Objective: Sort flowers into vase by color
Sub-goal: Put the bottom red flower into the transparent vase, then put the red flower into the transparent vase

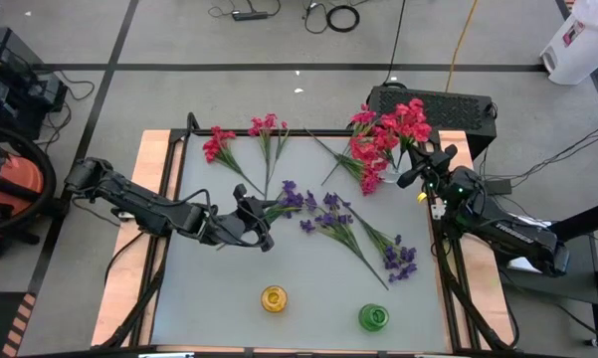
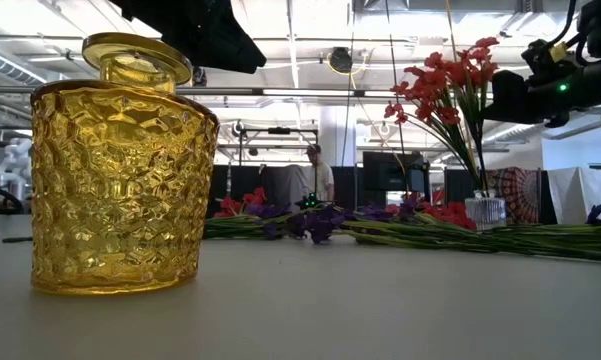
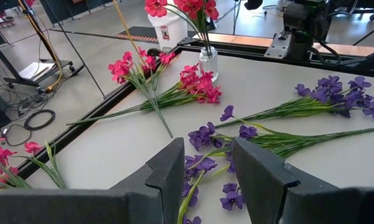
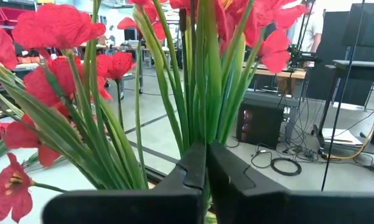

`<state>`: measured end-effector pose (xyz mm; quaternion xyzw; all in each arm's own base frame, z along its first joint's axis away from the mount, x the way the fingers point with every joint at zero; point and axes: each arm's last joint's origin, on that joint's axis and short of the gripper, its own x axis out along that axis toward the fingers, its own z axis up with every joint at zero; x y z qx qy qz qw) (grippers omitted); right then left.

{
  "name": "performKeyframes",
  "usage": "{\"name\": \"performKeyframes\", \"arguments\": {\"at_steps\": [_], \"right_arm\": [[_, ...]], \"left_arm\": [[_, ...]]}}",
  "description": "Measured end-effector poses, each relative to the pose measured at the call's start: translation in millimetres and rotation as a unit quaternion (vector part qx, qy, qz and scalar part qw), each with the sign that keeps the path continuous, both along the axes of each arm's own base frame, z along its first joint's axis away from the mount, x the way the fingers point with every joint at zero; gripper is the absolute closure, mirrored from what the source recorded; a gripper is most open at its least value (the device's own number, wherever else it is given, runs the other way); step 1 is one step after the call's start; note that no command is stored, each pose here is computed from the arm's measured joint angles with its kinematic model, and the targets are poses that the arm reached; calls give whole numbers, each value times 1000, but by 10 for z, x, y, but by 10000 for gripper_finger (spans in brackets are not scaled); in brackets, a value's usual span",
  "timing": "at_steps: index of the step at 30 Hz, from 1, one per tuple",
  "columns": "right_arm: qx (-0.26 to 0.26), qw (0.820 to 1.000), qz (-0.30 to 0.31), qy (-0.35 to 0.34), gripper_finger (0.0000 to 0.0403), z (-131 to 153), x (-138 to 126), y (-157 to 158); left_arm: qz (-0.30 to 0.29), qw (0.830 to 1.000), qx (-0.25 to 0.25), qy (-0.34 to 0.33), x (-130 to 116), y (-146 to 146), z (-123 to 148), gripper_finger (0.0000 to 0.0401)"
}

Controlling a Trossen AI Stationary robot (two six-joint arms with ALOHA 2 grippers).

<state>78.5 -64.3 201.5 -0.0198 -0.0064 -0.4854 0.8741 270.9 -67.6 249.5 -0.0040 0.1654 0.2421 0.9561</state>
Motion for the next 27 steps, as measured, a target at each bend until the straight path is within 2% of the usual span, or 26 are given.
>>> {"name": "performKeyframes", "arguments": {"at_steps": [4, 12, 16, 22, 27], "right_arm": [[-11, 1000, 0, 18, 357, 0, 0, 0], [-14, 1000, 1, 22, 235, 0, 1, 1], [-15, 999, 2, 33, 188, 32, -6, 6], [-5, 999, 3, 53, 147, 289, -78, 51], [39, 999, 6, 23, 138, 493, -166, 109]], "left_arm": [[0, 1000, 0, 0, 0, 1, 0, 257], [0, 1000, 0, 0, 0, 1, 0, 257], [0, 1000, 0, 0, 0, 1, 0, 257], [0, 1000, 0, 0, 0, 1, 0, 257], [0, 1000, 0, 0, 0, 0, 0, 257]]}}
